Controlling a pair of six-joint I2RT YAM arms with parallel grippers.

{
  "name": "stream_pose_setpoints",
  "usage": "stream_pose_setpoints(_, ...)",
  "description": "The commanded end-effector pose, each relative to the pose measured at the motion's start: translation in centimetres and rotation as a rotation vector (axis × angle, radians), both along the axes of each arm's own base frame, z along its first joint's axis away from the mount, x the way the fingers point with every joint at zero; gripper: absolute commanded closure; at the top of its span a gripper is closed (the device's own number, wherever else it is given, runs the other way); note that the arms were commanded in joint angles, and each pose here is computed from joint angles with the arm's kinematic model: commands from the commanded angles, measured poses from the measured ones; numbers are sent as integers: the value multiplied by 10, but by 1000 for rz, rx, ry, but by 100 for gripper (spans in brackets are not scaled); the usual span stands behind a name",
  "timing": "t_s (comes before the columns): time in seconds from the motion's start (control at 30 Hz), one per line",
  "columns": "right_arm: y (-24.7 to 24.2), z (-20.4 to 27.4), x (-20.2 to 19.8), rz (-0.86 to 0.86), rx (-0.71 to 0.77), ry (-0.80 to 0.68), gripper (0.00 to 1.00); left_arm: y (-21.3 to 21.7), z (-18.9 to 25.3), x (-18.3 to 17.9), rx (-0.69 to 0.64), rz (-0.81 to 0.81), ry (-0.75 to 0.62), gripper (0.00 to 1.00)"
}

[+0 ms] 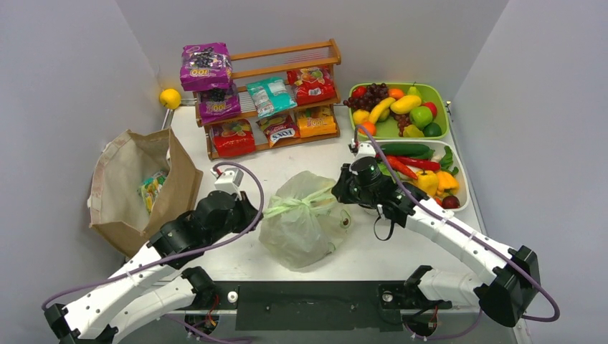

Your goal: Place the food into the grocery bag and tie it

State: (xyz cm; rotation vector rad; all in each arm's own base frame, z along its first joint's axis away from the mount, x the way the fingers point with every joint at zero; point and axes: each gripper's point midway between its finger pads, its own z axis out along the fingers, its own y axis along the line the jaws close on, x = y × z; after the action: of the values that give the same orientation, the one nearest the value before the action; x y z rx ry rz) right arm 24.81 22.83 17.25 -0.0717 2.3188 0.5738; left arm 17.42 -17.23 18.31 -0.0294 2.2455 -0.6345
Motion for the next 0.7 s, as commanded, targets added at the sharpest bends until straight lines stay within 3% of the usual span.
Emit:
stream_pose_setpoints(0.0, -37, 77, 43, -152, -42, -208, 100, 21, 48, 15, 58, 58, -102, 100)
stream_pose_setpoints(0.2, -41, 202, 49, -175, 67, -402, 100, 22, 146, 43, 116, 38, -260, 100)
stream_pose_setpoints(0.3, -50, 221, 52, -222, 65, -433, 100, 30, 170, 54, 139, 64, -304, 100)
stream_pose_setpoints(0.4, -60, 193, 59, -273, 28, -372, 100, 38, 158, 63, 160, 85, -276, 100)
stream_pose_setpoints(0.5, -71, 142, 59, -312, -18, -275, 100, 44, 115, 61, 172, 94, -194, 100)
stream_pose_setpoints(0.67, -82, 67, 49, -325, -83, -159, 100, 65, 53, 32, 162, 138, -83, 100)
